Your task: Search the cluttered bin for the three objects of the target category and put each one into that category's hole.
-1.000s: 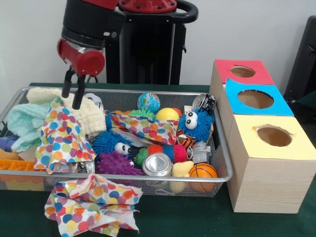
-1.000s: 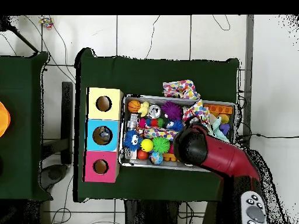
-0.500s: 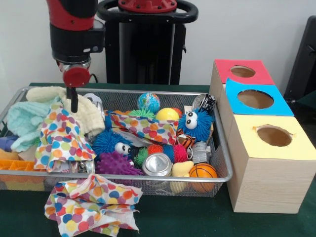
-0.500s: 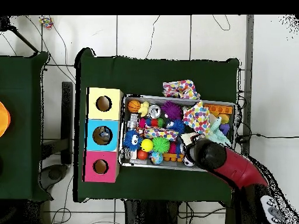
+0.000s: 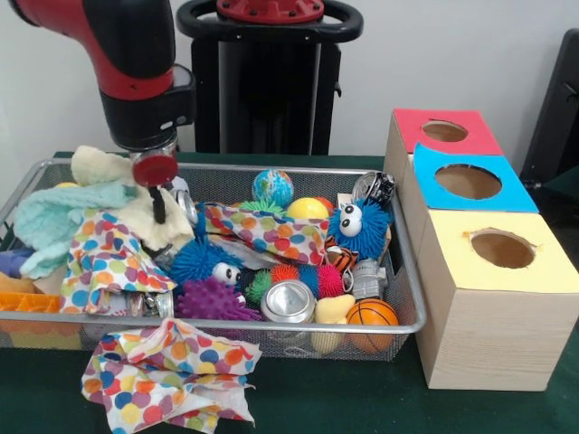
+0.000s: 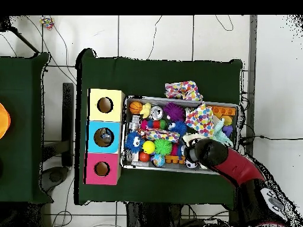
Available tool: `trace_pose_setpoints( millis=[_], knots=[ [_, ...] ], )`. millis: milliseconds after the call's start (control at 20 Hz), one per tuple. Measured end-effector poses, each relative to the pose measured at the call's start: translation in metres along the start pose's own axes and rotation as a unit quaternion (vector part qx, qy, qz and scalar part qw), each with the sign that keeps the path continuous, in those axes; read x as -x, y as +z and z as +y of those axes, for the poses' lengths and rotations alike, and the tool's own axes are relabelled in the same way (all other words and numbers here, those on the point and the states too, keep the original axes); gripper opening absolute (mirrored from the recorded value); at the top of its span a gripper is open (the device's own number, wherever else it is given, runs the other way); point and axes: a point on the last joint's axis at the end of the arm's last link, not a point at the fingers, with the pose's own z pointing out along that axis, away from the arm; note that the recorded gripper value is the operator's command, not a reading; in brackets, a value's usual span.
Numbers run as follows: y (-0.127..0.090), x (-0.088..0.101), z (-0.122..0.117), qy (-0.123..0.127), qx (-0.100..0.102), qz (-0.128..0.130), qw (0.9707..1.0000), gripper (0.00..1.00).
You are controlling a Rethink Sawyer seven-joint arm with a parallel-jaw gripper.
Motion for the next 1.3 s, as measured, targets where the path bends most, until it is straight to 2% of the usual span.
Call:
trace_pose_setpoints(
  millis=[200,400,500,600,650,700,800,850,900,950,1000,1050,1100,1150,1200,1250,1300],
  knots=[
    [0.011,0.006,0.005,0.006,0.004,0.007,0.9999,1.00],
    [0.019,0.014,0.005,0.033,0.019,0.031,0.9988,1.00],
    [0.027,0.020,0.005,0.063,0.034,0.059,0.9957,1.00],
    [0.032,0.022,0.004,0.079,0.041,0.075,0.9933,1.00],
    [0.036,0.023,0.003,0.093,0.047,0.090,0.9905,1.00],
    [0.041,0.024,0.003,0.120,0.058,0.116,0.9842,1.00],
    [0.045,0.026,0.002,0.142,0.068,0.137,0.9780,1.00],
    [0.048,0.027,0.002,0.165,0.077,0.160,0.9702,1.00],
    [0.050,0.027,0.002,0.180,0.083,0.175,0.9643,1.00],
    [0.053,0.027,0.003,0.203,0.092,0.201,0.9539,1.00],
    [0.055,0.026,0.003,0.218,0.098,0.218,0.9461,1.00],
    [0.058,0.024,0.004,0.240,0.106,0.244,0.9336,1.00],
    [0.060,0.023,0.004,0.253,0.111,0.262,0.9246,1.00],
    [0.064,0.018,0.006,0.277,0.120,0.297,0.9060,1.00],
    [0.064,0.016,0.006,0.282,0.122,0.305,0.9014,1.00],
    [0.069,0.005,0.008,0.307,0.130,0.349,0.8759,1.00],
    [0.071,0.001,0.009,0.314,0.133,0.363,0.8672,1.00]
  ],
)
